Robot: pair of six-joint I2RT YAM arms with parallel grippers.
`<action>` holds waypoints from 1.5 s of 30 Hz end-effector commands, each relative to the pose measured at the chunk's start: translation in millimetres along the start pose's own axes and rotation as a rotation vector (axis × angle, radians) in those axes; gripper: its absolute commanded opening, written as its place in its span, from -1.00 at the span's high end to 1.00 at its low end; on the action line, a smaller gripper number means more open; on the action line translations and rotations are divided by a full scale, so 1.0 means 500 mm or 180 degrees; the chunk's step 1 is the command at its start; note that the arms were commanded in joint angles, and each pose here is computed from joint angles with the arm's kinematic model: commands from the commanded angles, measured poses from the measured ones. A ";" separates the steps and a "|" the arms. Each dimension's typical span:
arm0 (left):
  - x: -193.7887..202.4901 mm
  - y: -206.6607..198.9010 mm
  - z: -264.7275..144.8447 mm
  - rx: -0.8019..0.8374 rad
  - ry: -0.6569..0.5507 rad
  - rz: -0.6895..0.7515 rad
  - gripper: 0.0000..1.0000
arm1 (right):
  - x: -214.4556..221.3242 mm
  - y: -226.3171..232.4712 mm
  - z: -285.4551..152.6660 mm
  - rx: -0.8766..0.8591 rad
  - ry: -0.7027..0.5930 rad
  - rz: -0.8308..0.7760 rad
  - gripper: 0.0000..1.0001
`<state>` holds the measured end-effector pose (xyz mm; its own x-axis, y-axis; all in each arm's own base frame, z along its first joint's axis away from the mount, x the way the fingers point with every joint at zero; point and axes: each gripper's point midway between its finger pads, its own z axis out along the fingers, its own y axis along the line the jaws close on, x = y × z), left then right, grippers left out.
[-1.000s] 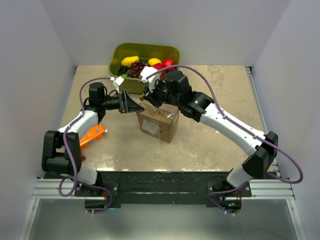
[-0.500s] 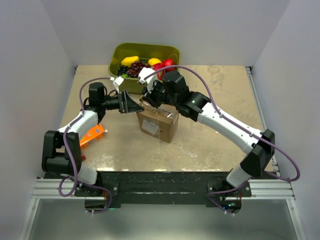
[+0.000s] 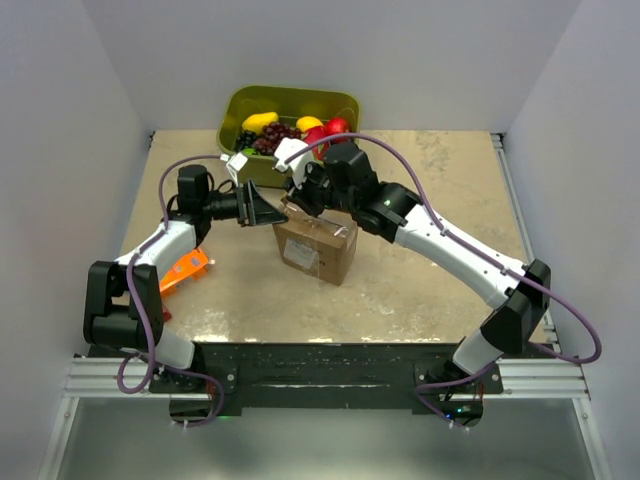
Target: Unpack the express box
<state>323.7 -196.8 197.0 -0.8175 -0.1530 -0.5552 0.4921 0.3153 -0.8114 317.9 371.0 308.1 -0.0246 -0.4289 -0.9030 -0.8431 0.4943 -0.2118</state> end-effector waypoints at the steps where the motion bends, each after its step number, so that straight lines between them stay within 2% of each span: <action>1: 0.019 0.052 -0.004 -0.0280 -0.0030 -0.0225 -0.56 | 0.006 -0.017 -0.019 0.0097 0.0177 -0.0131 1.00; 19: 0.019 0.060 -0.007 -0.0343 -0.0055 -0.0248 -0.51 | 0.032 -0.015 -0.022 0.0031 0.0513 -0.0104 1.00; 23: 0.021 0.066 -0.006 -0.0363 -0.0059 -0.0280 -0.29 | 0.039 -0.017 -0.027 0.0082 0.0587 -0.0035 1.00; 28: 0.022 0.071 -0.007 -0.0407 -0.0080 -0.0313 -0.11 | 0.049 -0.019 -0.043 0.0123 0.0708 0.0018 1.00; 38: 0.018 0.072 -0.006 -0.0419 -0.0120 -0.0304 0.62 | 0.068 -0.031 -0.076 0.0283 0.0947 0.0112 1.00; 43: 0.015 0.073 -0.007 -0.0451 -0.0142 -0.0304 0.87 | 0.074 -0.032 -0.090 0.0324 0.1022 0.0181 1.00; 45: 0.011 0.071 -0.009 -0.0469 -0.0159 -0.0281 0.90 | 0.082 -0.024 -0.094 0.0284 0.1076 0.0199 1.00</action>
<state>326.5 -195.3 199.5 -0.8233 -0.1785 -0.5388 0.4702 0.3174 -0.8235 309.4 339.8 299.4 -0.1835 -0.5589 -0.8086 -0.8131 0.5486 -0.1946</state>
